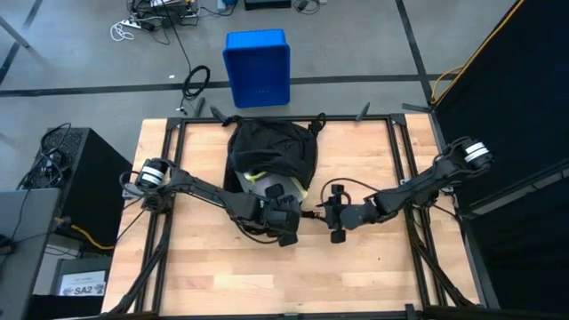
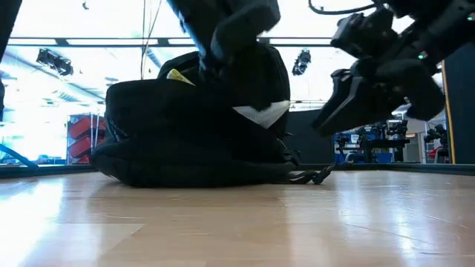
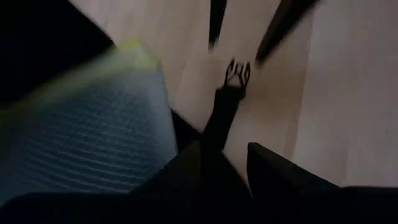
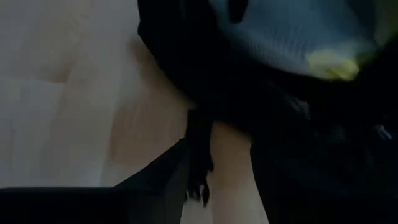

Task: Unpack backpack
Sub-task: Close the black backpack

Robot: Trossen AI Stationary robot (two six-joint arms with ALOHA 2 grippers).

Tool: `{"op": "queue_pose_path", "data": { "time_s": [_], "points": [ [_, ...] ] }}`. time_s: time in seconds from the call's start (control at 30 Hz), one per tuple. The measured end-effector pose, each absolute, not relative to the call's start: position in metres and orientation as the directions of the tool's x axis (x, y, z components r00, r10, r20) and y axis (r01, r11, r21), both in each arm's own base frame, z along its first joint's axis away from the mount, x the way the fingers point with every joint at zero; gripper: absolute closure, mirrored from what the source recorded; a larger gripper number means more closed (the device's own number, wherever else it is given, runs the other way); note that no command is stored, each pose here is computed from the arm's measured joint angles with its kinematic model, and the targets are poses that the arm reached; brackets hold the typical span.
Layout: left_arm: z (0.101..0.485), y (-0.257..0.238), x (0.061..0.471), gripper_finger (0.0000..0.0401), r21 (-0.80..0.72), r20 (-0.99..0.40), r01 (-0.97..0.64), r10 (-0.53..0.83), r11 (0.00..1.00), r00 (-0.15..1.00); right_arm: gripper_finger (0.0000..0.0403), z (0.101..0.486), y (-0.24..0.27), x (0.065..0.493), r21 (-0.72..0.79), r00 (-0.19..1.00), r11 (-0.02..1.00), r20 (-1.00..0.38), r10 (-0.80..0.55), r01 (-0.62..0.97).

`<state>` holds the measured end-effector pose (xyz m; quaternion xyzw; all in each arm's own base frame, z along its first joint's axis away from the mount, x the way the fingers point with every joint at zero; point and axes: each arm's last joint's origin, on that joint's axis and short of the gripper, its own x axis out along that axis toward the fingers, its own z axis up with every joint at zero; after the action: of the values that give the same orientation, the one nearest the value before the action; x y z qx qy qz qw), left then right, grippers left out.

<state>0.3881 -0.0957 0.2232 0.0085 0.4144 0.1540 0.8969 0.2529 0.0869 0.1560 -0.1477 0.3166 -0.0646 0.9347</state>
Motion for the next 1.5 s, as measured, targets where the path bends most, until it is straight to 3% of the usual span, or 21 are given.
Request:
{"op": "queue_pose_path", "data": {
  "time_s": [0.27,0.63,1.03,1.2,1.33,1.5],
  "points": [
    [0.214,-0.093,0.374,0.0299,0.183,-0.82,-0.301,0.314,0.936,0.479,0.0262,0.161,0.091,0.277,-0.375,0.795,0.926,-0.571,-0.204,-0.031],
    [0.212,-0.105,0.374,0.0296,0.077,-0.849,-0.188,0.163,0.979,0.502,0.0262,0.168,0.068,0.29,-0.392,0.778,0.919,-0.593,-0.209,-0.052],
    [0.204,-0.108,0.375,0.0221,0.077,-0.861,-0.188,0.16,0.979,0.483,0.0266,0.198,0.065,0.311,-0.431,0.824,0.901,-0.528,-0.205,-0.052],
    [0.189,-0.108,0.379,0.0208,0.102,-0.873,-0.19,0.179,0.977,0.454,0.0271,0.201,0.059,0.313,-0.44,0.823,0.896,-0.529,-0.209,-0.056],
    [0.182,-0.107,0.382,0.0232,0.144,-0.869,-0.186,0.214,0.972,0.446,0.0273,0.199,0.053,0.313,-0.446,0.808,0.892,-0.55,-0.212,-0.07],
    [0.182,-0.106,0.383,0.0334,0.17,-0.861,-0.172,0.232,0.97,0.453,0.0271,0.195,0.048,0.311,-0.445,0.775,0.89,-0.596,-0.211,-0.1]
  ]
}}
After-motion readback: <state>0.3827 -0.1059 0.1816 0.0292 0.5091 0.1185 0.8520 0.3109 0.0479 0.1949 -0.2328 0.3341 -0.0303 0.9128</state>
